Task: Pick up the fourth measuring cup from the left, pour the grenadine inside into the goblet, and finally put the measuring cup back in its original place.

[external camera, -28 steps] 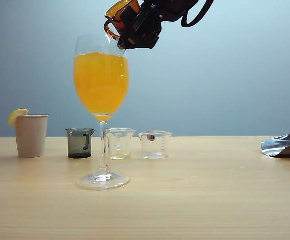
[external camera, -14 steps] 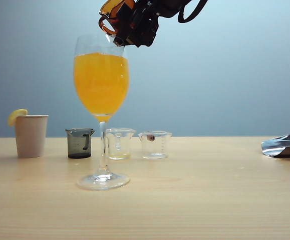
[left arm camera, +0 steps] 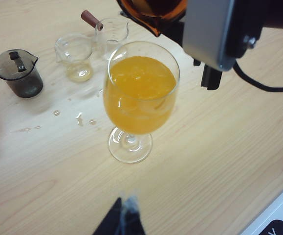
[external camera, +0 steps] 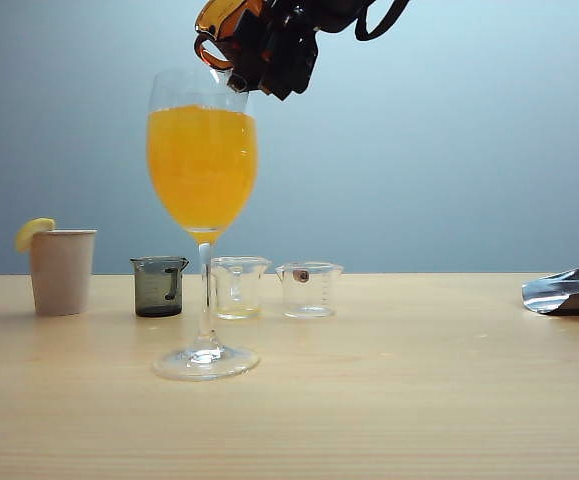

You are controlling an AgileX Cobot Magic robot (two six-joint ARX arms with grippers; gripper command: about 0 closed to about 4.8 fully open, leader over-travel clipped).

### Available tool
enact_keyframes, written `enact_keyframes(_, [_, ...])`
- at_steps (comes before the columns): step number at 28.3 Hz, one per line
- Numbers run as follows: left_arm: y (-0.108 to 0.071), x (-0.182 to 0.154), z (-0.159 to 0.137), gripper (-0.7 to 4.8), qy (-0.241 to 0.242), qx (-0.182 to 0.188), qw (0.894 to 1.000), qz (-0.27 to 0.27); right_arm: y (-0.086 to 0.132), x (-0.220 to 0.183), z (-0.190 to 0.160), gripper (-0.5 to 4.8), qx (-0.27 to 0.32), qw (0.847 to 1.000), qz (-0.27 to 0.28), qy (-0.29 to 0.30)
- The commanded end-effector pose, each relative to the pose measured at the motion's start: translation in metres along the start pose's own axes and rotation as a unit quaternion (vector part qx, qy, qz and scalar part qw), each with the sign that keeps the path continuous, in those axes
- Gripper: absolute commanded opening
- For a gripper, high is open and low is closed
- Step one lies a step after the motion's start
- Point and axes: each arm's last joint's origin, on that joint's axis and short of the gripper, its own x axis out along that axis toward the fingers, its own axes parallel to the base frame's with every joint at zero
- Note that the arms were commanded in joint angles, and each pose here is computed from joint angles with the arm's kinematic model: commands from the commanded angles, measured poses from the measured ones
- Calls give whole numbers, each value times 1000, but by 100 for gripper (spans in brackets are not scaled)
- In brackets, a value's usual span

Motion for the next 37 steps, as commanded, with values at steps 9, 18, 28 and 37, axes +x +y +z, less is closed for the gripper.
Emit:
enact_keyframes(9, [0,-1,2,-5,-6,0,1000,2,-9,-3,10,156,-22,999,-39,-24])
enact_keyframes(18, [0,-1,2,-6,-5,0,1000,2,-4,-5,18,156,-38,998,-38,-28])
enact_keyframes(28, [0,-1,1,-5,-1,0,1000,2,-4,-5,18,156,-52,997,-40,-28])
enact_keyframes(37, [0,-1,1,-5,-2,0,1000,1,-4,-5,20,156,-60,997,-41,-31])
